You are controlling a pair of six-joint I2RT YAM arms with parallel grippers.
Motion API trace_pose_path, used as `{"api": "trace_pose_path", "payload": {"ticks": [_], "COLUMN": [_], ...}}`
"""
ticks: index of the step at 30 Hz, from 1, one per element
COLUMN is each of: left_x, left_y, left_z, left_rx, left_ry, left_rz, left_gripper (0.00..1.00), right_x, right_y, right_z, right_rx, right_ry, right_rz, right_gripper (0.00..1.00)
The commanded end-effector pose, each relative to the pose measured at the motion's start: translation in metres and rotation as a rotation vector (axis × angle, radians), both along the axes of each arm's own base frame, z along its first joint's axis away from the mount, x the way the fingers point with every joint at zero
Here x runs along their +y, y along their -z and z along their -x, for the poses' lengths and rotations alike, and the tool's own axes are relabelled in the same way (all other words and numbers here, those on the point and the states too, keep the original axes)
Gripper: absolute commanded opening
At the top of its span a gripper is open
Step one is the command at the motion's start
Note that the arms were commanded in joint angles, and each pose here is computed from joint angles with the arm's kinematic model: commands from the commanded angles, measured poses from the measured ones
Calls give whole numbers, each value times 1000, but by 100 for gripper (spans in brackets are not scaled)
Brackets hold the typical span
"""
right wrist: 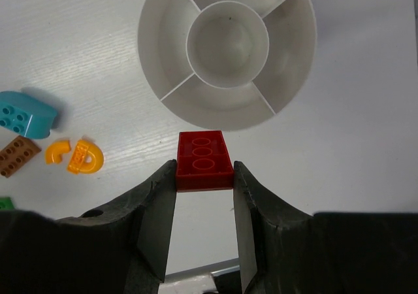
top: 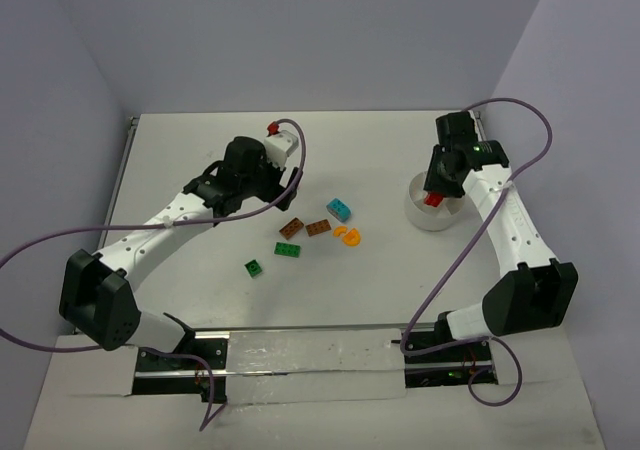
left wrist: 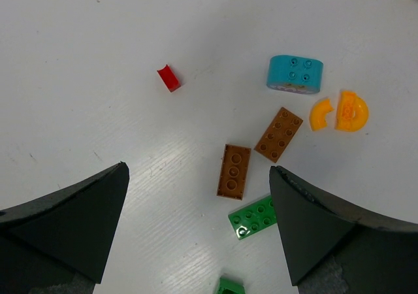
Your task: Sort the legos into containers by color
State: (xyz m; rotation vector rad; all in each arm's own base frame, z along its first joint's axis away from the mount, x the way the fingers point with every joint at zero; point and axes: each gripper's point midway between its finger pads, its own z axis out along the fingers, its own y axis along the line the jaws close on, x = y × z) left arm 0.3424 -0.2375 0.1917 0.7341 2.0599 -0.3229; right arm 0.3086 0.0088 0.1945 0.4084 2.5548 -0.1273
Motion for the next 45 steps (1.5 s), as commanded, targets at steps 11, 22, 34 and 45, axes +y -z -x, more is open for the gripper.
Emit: {"api": "trace_pose_path", "payload": {"ticks": [11,22,34,45], "left_x": [-1,0,9,14], "left_y": [-12,-5,13,24], "left_z": [-25,-33,-50,-62], "left_rx": [-62,-57,4,71], "left_ry": [-65,-63,-87,-73], "left_rz": [16,6,11,57], "left_gripper": [99,99,99,95], "right_x": [-4,-6,-7,5], "right_y": [10,20,29,7], "right_z": [-21,-30,-35,-32], "right_rx": [21,33,47,6], "right_ry": [53,67,67,-16], "right_rz": [-8,4,16,-36], "right_gripper": [0,10,60,86]}}
